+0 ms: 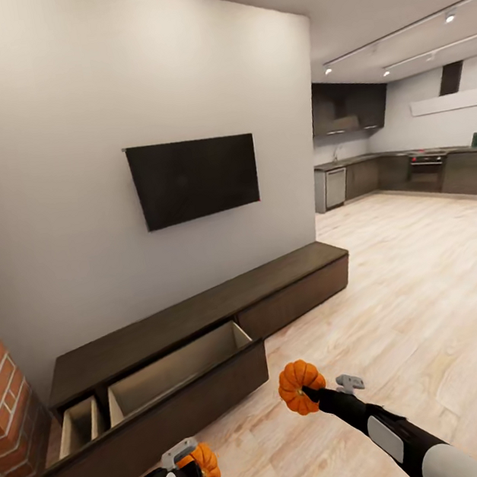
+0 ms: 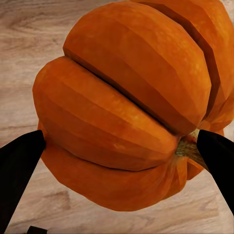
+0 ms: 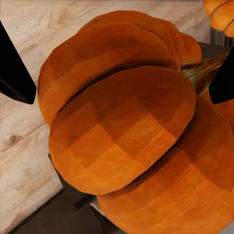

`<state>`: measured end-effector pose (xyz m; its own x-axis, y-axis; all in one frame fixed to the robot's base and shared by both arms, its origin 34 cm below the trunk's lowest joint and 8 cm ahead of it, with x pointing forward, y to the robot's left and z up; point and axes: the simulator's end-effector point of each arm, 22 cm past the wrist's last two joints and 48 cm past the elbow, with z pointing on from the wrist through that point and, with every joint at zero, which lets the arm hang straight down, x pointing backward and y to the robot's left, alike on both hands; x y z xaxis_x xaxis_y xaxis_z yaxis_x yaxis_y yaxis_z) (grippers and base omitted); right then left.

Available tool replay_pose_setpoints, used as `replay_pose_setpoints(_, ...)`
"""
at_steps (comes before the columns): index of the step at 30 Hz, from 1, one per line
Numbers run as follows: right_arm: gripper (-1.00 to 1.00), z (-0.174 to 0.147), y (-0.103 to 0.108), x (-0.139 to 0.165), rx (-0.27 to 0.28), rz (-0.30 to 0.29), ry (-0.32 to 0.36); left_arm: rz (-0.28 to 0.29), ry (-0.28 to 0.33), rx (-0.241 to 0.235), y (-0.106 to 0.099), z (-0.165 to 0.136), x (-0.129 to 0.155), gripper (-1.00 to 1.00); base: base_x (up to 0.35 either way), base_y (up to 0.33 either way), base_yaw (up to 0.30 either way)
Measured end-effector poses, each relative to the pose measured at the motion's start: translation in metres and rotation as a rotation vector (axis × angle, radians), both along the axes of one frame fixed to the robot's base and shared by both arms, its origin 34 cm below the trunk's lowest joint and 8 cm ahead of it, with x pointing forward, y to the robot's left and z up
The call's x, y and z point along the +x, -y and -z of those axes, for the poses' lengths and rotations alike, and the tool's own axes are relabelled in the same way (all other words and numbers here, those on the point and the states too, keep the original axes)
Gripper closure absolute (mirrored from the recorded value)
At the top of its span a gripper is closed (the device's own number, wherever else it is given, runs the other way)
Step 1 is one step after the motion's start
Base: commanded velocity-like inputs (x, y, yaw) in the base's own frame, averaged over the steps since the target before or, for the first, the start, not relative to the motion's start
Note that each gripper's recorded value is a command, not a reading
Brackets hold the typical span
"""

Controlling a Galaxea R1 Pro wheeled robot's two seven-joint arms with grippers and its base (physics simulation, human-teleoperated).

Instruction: Place each of the two pumpkins and all three candles from the living room inside a cabinet in the living room (use any cabinet), then make sure every cabinet is closed, and position the cauldron so it is next to a table in the living room.

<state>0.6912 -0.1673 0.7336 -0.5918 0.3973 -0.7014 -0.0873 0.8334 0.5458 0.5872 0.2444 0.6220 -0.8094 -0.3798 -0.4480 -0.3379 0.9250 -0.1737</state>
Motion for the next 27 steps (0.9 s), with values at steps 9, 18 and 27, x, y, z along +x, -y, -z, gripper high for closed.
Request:
replay_pose_setpoints(9,1.0,-0.016,-0.005,-0.001,0.003,-0.006,0.003,0.0,0.003,-0.003,0.001,-0.016,0.001,1.0,0.0,0.0,0.259)
replay_pose_setpoints(18,1.0,-0.031,-0.006,-0.001,0.003,-0.006,0.006,0.003,0.007,0.003,0.0,-0.031,0.001,1.0,0.0,0.0,0.259)
replay_pose_setpoints(27,1.0,-0.045,-0.003,-0.001,-0.005,0.004,0.003,0.007,0.011,0.004,0.001,-0.045,0.001,1.0,0.0,0.0,0.259)
